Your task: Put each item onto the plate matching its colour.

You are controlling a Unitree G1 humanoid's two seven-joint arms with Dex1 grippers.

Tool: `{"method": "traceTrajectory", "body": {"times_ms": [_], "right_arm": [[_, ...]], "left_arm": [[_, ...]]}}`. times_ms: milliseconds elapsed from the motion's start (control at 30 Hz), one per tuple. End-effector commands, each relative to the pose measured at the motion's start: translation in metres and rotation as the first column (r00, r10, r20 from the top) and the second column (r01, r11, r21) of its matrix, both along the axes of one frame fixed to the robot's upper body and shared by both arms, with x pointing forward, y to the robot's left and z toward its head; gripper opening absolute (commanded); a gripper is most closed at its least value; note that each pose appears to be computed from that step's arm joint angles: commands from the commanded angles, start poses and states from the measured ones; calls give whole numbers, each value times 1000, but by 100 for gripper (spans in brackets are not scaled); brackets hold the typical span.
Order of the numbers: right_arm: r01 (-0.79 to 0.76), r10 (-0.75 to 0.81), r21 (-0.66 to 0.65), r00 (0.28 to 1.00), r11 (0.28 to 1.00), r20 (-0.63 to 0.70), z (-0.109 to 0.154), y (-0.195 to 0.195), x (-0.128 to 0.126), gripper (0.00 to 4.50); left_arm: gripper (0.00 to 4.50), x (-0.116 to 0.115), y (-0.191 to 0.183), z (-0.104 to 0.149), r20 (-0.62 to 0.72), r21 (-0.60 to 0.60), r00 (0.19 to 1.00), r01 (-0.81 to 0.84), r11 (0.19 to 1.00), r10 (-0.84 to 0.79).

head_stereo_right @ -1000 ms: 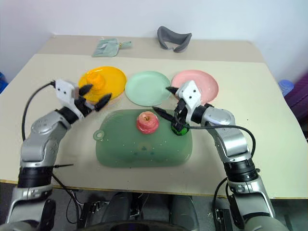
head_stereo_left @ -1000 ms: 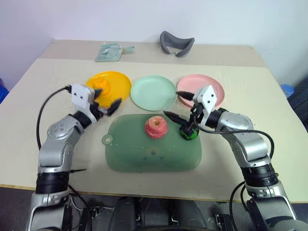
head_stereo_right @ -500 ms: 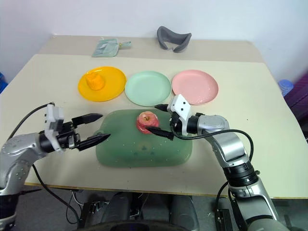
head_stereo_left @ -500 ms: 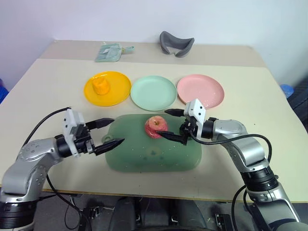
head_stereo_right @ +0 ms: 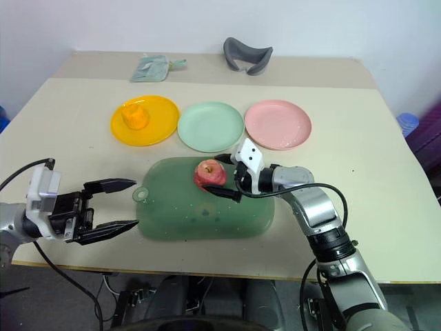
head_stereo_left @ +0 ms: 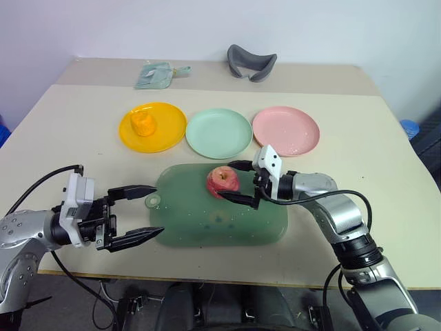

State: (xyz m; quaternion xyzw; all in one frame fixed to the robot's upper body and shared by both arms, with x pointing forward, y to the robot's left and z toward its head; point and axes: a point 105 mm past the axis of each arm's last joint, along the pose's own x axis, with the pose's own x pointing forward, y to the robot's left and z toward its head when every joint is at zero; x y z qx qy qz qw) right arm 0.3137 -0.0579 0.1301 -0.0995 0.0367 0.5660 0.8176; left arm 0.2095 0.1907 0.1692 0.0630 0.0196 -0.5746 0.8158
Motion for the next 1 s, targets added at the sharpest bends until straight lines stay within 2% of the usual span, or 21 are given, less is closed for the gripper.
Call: {"method": "traceTrajectory", "body": {"times_ms": [33, 133, 233, 267, 433, 533, 667, 767, 833, 1000], "right_arm": [[-17, 16, 13, 999, 1000, 47, 10, 6, 1, 450], [-6, 6, 13, 999, 1000, 43, 8, 8, 4, 368], [7, -7, 3, 999, 1000, 54, 5, 7, 7, 231], [19, -19, 4, 998, 1000, 61, 6, 7, 9, 208], [69, -74, 46, 991, 997, 115, 26, 2, 21, 208], [149, -163, 98, 974, 984, 157, 50, -12, 41, 208], [310, -331, 128, 921, 942, 204, 75, -48, 79, 208], [372, -389, 118, 896, 921, 215, 78, -67, 95, 208], [431, -448, 130, 877, 893, 175, 76, -84, 109, 208], [542, -546, 67, 829, 838, 122, 48, -115, 130, 208]], "left_arm": [[445, -2, -3, 9, 62, 24, 998, 4, 1000, -6], [450, -2, -3, 8, 64, 27, 998, 0, 1000, -2], [450, -1, -3, 7, 66, 29, 998, -4, 1000, 2], [450, -1, -3, 7, 67, 28, 998, -5, 1000, 3], [450, 2, -5, 6, 78, 20, 997, -23, 1000, 21], [450, 7, -8, 6, 94, 13, 995, -40, 999, 38], [450, 21, -13, 0, 104, 41, 990, -101, 994, 96], [450, 25, -15, -2, 108, 49, 989, -109, 993, 104], [450, 29, -16, -3, 120, 53, 986, -126, 991, 119], [450, 33, -18, -5, 126, 48, 983, -137, 989, 130]]}}
